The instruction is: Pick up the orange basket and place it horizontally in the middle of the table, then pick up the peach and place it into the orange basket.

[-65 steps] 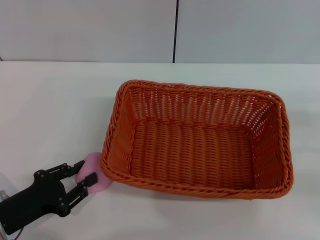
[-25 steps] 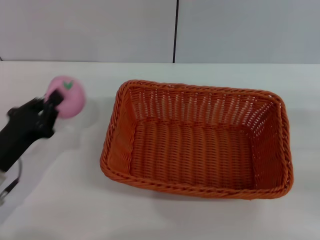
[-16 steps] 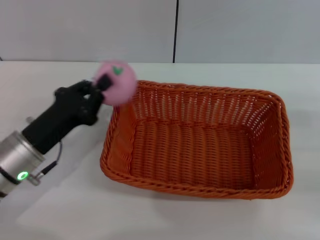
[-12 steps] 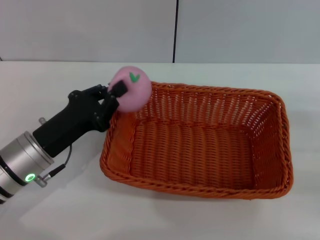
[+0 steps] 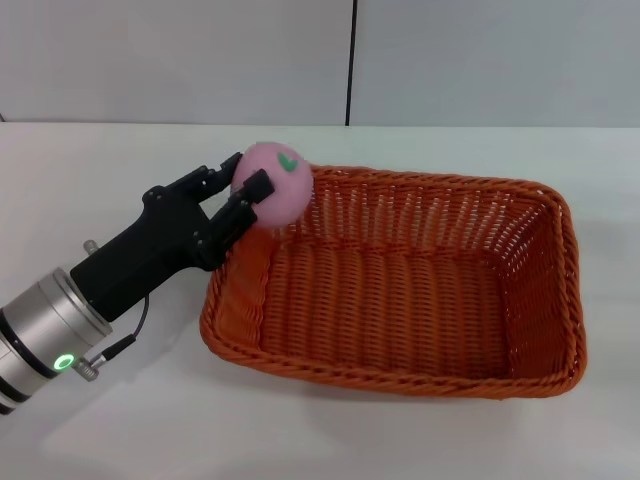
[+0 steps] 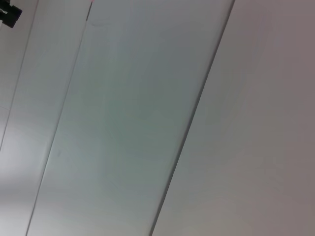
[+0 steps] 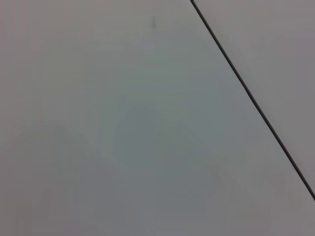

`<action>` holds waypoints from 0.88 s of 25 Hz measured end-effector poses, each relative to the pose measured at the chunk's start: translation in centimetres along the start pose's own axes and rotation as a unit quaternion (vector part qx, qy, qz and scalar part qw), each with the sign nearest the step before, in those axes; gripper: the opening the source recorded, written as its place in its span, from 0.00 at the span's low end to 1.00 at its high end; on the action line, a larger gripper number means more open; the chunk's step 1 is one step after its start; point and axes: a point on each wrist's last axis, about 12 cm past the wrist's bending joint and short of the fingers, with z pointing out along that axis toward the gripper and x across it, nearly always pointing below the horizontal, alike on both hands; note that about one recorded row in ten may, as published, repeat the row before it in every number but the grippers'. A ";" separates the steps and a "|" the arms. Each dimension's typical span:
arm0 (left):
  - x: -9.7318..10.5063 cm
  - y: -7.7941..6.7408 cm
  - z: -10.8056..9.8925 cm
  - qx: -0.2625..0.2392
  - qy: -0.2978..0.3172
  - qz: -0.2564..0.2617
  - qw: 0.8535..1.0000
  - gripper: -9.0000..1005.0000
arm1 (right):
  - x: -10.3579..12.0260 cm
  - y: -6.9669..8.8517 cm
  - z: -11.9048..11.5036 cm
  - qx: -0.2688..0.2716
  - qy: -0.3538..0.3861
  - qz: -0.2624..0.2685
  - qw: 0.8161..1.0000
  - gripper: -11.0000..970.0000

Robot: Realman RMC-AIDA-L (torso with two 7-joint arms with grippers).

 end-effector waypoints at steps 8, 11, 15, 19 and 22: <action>-0.1 -0.1 0.0 0.003 -0.004 0.000 1.000 0.51 | 0.2 -0.1 0.0 0.006 0.004 0.003 1.000 0.44; -0.2 0.0 -0.1 0.002 -0.008 0.000 1.000 0.52 | 0.2 -0.1 0.0 0.007 0.005 0.003 1.000 0.44; -0.4 0.2 -0.7 -0.016 -0.025 0.000 1.000 0.54 | 0.3 -0.1 0.0 0.007 0.005 0.003 1.000 0.44; -1.0 0.7 -2.4 -0.070 -0.069 0.008 0.995 0.55 | 0.2 -0.1 0.0 0.010 0.002 0.003 1.000 0.44; -1.3 0.9 -4.0 -0.126 -0.117 0.027 0.985 0.54 | 0.0 -0.3 -0.1 0.016 -0.005 0.003 1.000 0.44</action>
